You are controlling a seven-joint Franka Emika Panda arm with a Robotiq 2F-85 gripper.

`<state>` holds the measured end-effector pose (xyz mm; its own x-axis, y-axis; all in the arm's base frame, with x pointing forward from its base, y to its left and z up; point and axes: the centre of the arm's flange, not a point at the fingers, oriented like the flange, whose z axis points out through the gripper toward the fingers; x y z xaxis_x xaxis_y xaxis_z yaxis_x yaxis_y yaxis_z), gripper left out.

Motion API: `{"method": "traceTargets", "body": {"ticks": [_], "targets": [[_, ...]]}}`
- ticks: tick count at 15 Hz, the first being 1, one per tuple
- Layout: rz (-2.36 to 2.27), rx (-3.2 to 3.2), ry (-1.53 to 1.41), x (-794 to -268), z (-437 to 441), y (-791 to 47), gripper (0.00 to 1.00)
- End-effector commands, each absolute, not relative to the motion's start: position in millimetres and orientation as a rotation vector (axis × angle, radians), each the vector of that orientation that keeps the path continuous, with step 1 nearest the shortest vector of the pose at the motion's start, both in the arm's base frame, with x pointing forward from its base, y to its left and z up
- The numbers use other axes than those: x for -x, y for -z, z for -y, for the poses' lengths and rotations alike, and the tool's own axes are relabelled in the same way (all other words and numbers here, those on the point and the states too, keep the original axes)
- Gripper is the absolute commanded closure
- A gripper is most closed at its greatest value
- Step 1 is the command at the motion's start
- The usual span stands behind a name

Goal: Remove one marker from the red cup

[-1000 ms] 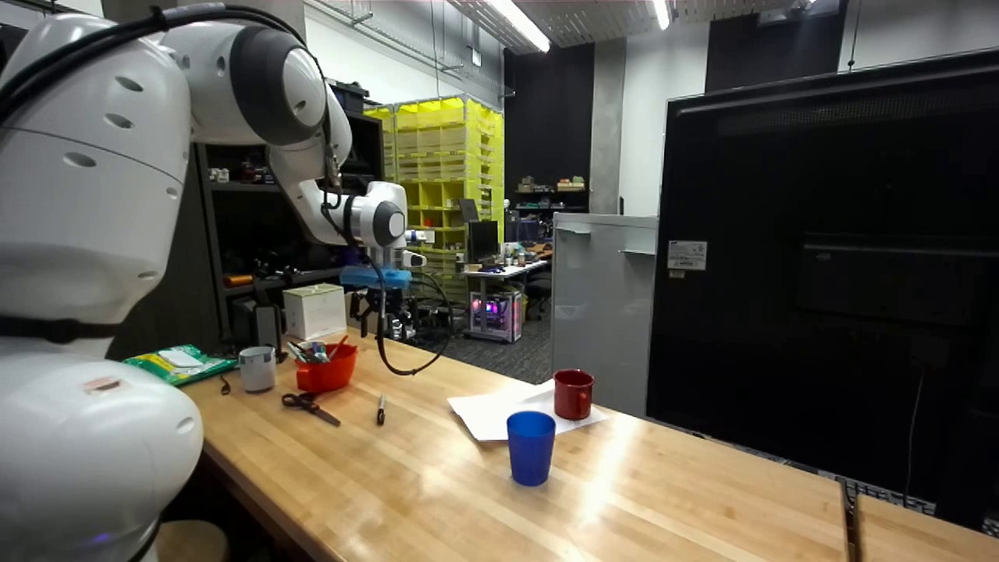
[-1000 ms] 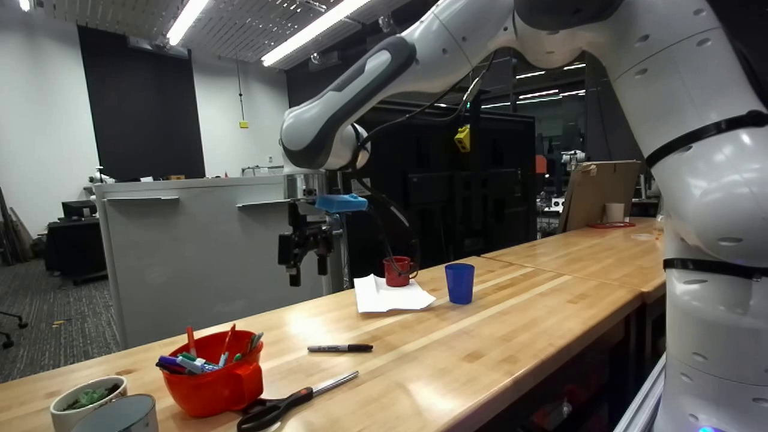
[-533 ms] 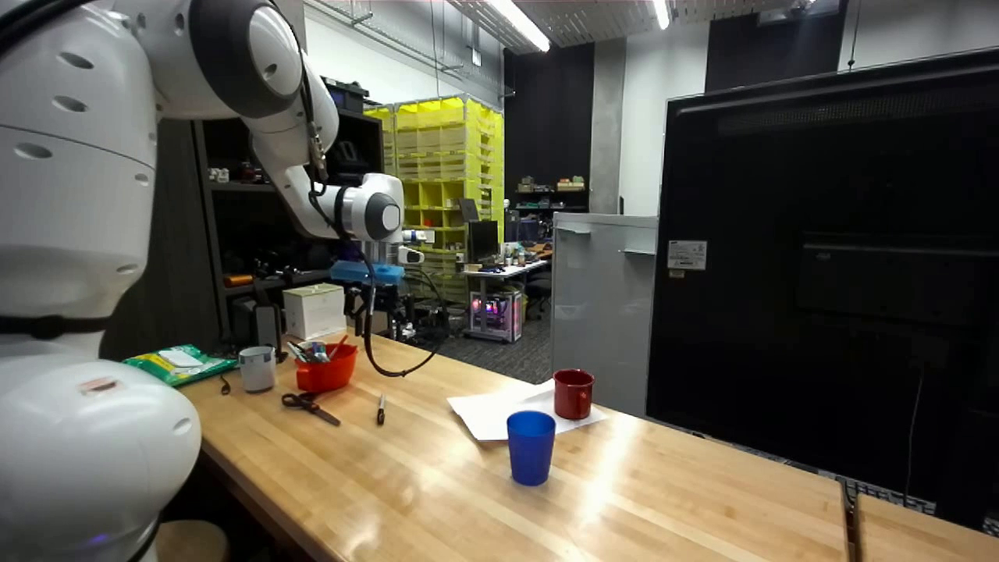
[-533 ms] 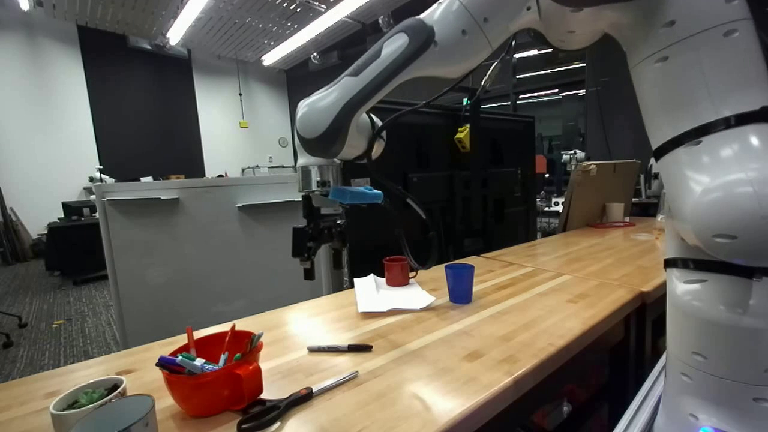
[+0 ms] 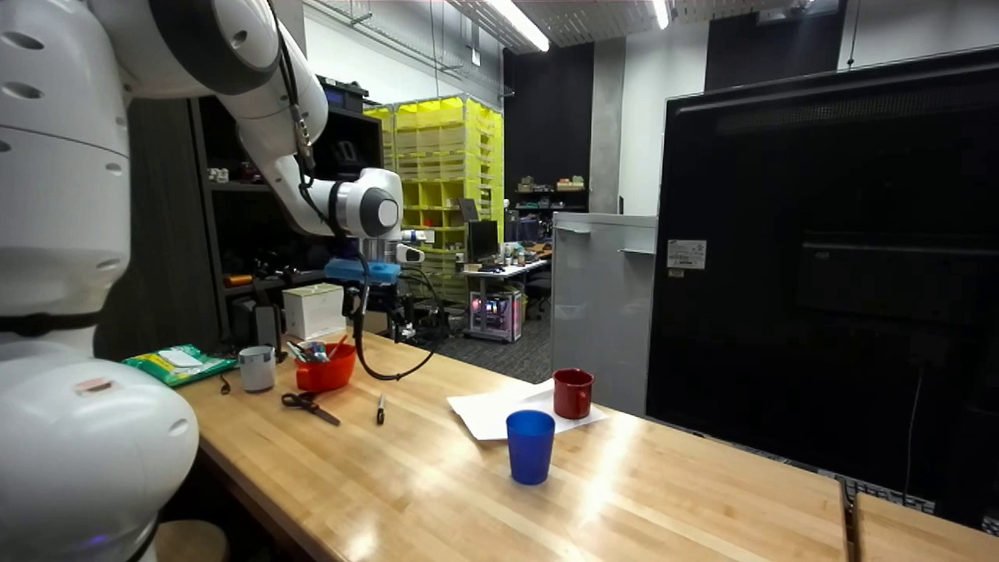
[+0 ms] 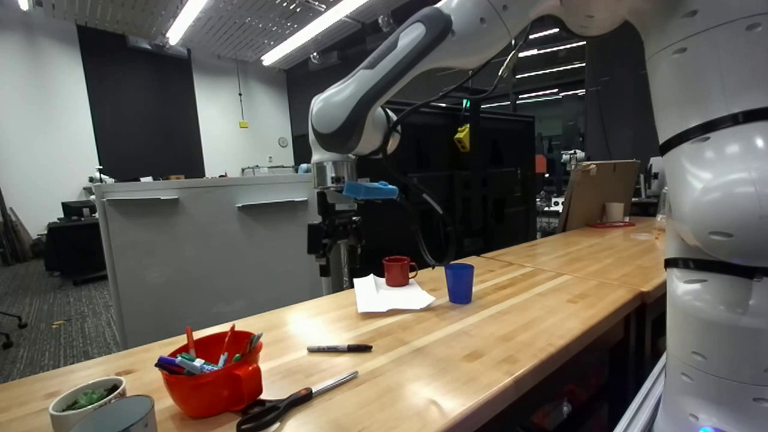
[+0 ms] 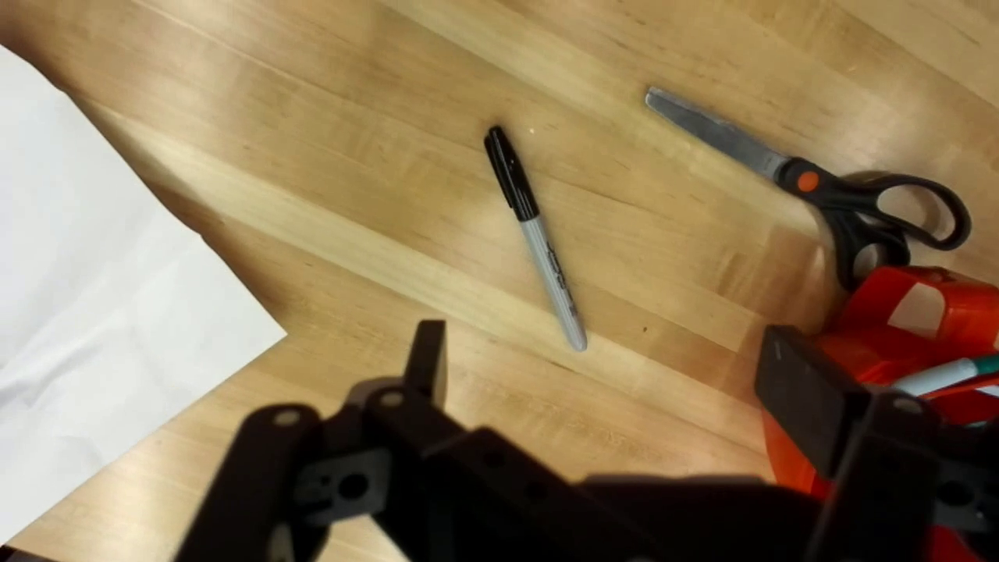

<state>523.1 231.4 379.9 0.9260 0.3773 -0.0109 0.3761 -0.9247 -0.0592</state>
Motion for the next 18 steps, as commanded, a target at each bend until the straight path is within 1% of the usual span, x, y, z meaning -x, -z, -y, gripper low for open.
{"method": "traceTargets", "body": {"ticks": [1, 5, 17, 18], "targets": [[0.593, 3.028, -0.035, -523, -231, -379, 0.0], [0.582, 3.023, -0.046, -526, -230, -374, 0.0], [0.445, 3.041, -0.086, -531, -183, -362, 0.0], [0.472, 3.053, -0.091, -538, -190, -358, 0.0]]}}
